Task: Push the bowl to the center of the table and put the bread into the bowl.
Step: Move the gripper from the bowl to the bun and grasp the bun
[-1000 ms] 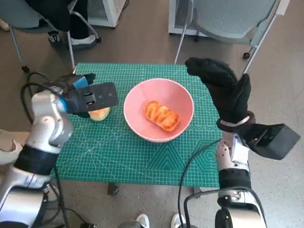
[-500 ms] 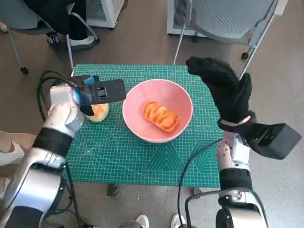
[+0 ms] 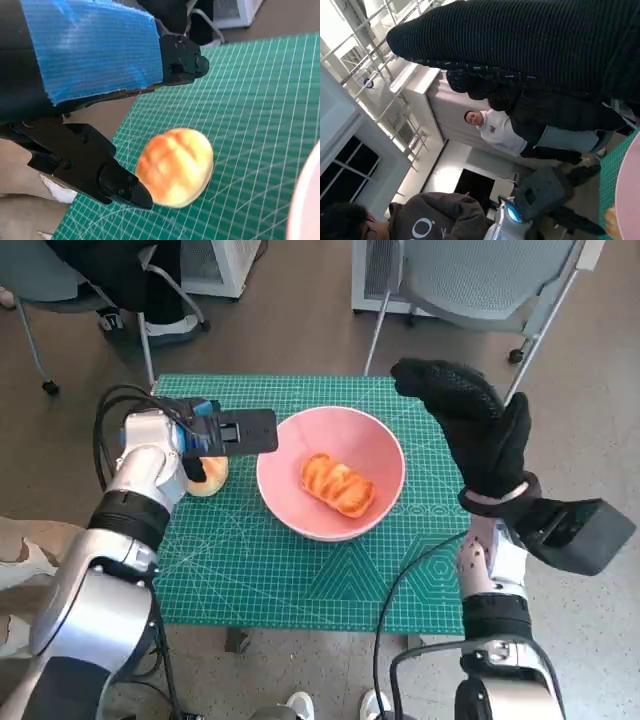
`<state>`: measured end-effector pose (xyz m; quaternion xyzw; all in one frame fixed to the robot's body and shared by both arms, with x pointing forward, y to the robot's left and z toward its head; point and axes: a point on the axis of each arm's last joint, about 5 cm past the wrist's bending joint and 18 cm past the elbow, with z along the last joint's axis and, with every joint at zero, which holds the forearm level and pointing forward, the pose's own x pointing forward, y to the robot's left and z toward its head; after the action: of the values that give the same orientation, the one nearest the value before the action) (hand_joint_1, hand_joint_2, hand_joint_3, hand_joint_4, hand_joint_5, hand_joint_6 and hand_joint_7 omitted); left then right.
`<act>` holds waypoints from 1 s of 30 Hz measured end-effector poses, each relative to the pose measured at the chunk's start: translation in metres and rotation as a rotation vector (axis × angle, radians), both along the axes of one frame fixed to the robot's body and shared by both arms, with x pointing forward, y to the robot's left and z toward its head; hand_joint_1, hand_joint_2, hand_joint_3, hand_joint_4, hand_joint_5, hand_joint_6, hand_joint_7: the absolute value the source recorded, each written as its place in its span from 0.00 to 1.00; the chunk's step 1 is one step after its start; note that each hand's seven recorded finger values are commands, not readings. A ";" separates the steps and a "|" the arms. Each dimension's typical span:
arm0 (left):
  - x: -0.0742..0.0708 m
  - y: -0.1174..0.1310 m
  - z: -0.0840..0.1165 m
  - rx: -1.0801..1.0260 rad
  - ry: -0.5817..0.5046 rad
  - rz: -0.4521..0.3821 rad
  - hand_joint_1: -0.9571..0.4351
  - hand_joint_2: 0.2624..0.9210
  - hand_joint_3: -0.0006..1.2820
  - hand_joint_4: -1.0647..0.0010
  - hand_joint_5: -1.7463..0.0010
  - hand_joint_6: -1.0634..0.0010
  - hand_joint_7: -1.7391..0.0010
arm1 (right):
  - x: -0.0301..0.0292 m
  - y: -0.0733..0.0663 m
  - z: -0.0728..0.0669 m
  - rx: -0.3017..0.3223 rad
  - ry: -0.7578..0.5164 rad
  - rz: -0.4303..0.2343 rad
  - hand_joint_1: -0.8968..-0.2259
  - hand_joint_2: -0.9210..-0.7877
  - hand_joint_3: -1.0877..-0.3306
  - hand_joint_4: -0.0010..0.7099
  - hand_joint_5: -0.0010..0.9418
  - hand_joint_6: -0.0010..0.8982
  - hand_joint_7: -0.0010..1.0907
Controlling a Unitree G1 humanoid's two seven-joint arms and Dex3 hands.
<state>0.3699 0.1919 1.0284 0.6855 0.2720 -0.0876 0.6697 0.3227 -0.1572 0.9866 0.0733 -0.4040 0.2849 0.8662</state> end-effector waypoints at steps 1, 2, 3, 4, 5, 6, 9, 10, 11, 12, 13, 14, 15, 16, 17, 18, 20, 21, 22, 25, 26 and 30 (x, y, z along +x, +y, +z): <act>0.000 0.000 -0.001 0.003 0.007 0.002 0.45 0.63 0.00 1.00 1.00 0.88 1.00 | -0.0001 0.000 0.000 0.000 -0.001 0.000 0.32 0.00 0.22 0.17 0.00 0.00 0.34; 0.000 0.000 -0.001 0.005 0.012 0.003 0.45 0.64 0.00 1.00 1.00 0.89 1.00 | -0.0002 0.000 0.000 0.000 -0.003 -0.001 0.32 0.00 0.22 0.17 0.00 0.00 0.34; 0.000 0.000 -0.002 0.007 0.018 0.005 0.45 0.64 0.00 0.99 1.00 0.89 1.00 | -0.0003 0.000 0.001 -0.001 -0.004 -0.001 0.32 0.00 0.22 0.17 0.00 0.00 0.34; 0.000 0.000 -0.003 0.008 0.023 0.007 0.45 0.64 0.00 0.98 1.00 0.89 1.00 | -0.0005 -0.001 0.001 -0.001 -0.005 -0.002 0.32 0.00 0.22 0.17 0.00 0.00 0.34; 0.000 0.000 -0.004 0.008 0.029 0.010 0.45 0.64 0.00 0.96 0.99 0.90 1.00 | -0.0006 -0.001 0.001 -0.001 -0.007 -0.002 0.32 0.00 0.22 0.17 0.00 0.00 0.34; 0.000 0.000 -0.005 0.006 0.034 0.012 0.46 0.64 0.00 0.92 0.98 0.90 1.00 | -0.0007 -0.001 0.001 -0.001 -0.008 -0.002 0.32 0.00 0.22 0.17 0.00 0.00 0.34; 0.000 0.000 -0.007 -0.006 0.046 0.020 0.48 0.64 0.00 0.83 0.97 0.90 1.00 | -0.0009 -0.002 0.002 0.000 -0.007 -0.003 0.32 0.00 0.22 0.17 0.00 0.00 0.34; 0.000 -0.001 -0.008 -0.010 0.050 0.021 0.49 0.65 0.00 0.79 0.96 0.90 1.00 | -0.0010 -0.002 0.002 0.000 -0.008 -0.004 0.32 0.00 0.22 0.17 0.00 0.00 0.34; 0.000 -0.001 -0.009 -0.018 0.054 0.023 0.49 0.65 0.00 0.77 0.96 0.90 1.00 | -0.0012 -0.002 0.002 0.000 -0.008 -0.004 0.32 0.00 0.22 0.17 0.00 0.00 0.34; -0.001 -0.001 -0.009 -0.024 0.060 0.025 0.50 0.65 0.00 0.74 0.95 0.90 1.00 | -0.0014 -0.002 0.002 0.000 -0.007 -0.005 0.32 0.00 0.22 0.17 0.00 0.00 0.34; -0.001 -0.001 -0.010 -0.028 0.065 0.027 0.50 0.65 0.00 0.75 0.96 0.90 1.00 | -0.0015 -0.002 0.002 0.001 -0.006 -0.005 0.32 0.00 0.22 0.17 0.00 0.00 0.34; -0.001 -0.001 -0.010 -0.030 0.070 0.029 0.50 0.65 0.00 0.75 0.96 0.90 1.00 | -0.0016 -0.002 0.002 0.001 -0.005 -0.005 0.32 0.00 0.22 0.17 0.00 0.00 0.34; -0.001 -0.001 -0.011 -0.032 0.077 0.031 0.50 0.65 0.00 0.75 0.96 0.90 1.00 | -0.0017 -0.003 0.002 0.001 -0.005 -0.005 0.32 0.00 0.22 0.17 0.00 0.00 0.34; -0.001 -0.001 -0.011 -0.032 0.081 0.032 0.50 0.65 0.00 0.78 0.97 0.90 1.00 | -0.0019 -0.003 0.001 0.001 -0.004 -0.006 0.32 0.00 0.22 0.17 0.00 0.00 0.34; -0.001 -0.001 -0.012 -0.032 0.085 0.033 0.50 0.65 0.00 0.79 0.98 0.90 1.00 | -0.0021 -0.003 0.001 0.001 -0.004 -0.008 0.32 0.00 0.22 0.17 0.00 0.00 0.34; -0.001 -0.001 -0.012 -0.031 0.089 0.033 0.50 0.65 0.00 0.81 0.99 0.90 1.00 | -0.0023 -0.004 0.001 0.002 -0.003 -0.009 0.32 0.00 0.22 0.17 0.00 0.00 0.34; -0.001 -0.001 -0.012 -0.029 0.093 0.034 0.50 0.66 0.00 0.84 0.99 0.90 1.00 | -0.0027 -0.004 0.001 0.003 -0.002 -0.013 0.32 0.00 0.22 0.17 0.00 0.00 0.34; -0.001 -0.001 -0.013 -0.028 0.094 0.035 0.50 0.66 0.00 0.86 1.00 0.90 1.00 | -0.0028 -0.004 0.001 0.004 -0.002 -0.015 0.32 0.00 0.22 0.17 0.00 0.00 0.34; -0.001 -0.001 -0.013 -0.027 0.096 0.035 0.50 0.66 0.00 0.88 1.00 0.90 1.00 | -0.0029 -0.005 0.001 0.004 -0.002 -0.016 0.33 0.00 0.22 0.17 0.00 0.00 0.34; -0.001 0.000 -0.013 -0.025 0.100 0.036 0.50 0.66 0.00 0.90 1.00 0.90 1.00 | -0.0033 -0.005 0.000 0.005 -0.002 -0.020 0.33 0.00 0.22 0.17 0.00 0.00 0.34; -0.001 0.000 -0.013 -0.025 0.101 0.037 0.50 0.66 0.00 0.91 1.00 0.90 1.00 | -0.0034 -0.005 0.001 0.005 -0.003 -0.021 0.32 0.00 0.22 0.17 0.00 0.00 0.34; -0.001 0.000 -0.014 -0.026 0.102 0.037 0.50 0.66 0.00 0.91 1.00 0.90 1.00 | -0.0037 -0.006 0.001 0.006 -0.004 -0.023 0.32 0.00 0.22 0.17 0.00 0.00 0.34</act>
<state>0.3686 0.1918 1.0149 0.6661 0.3172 -0.1138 0.6654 0.3190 -0.1628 0.9873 0.0705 -0.4074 0.2737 0.8684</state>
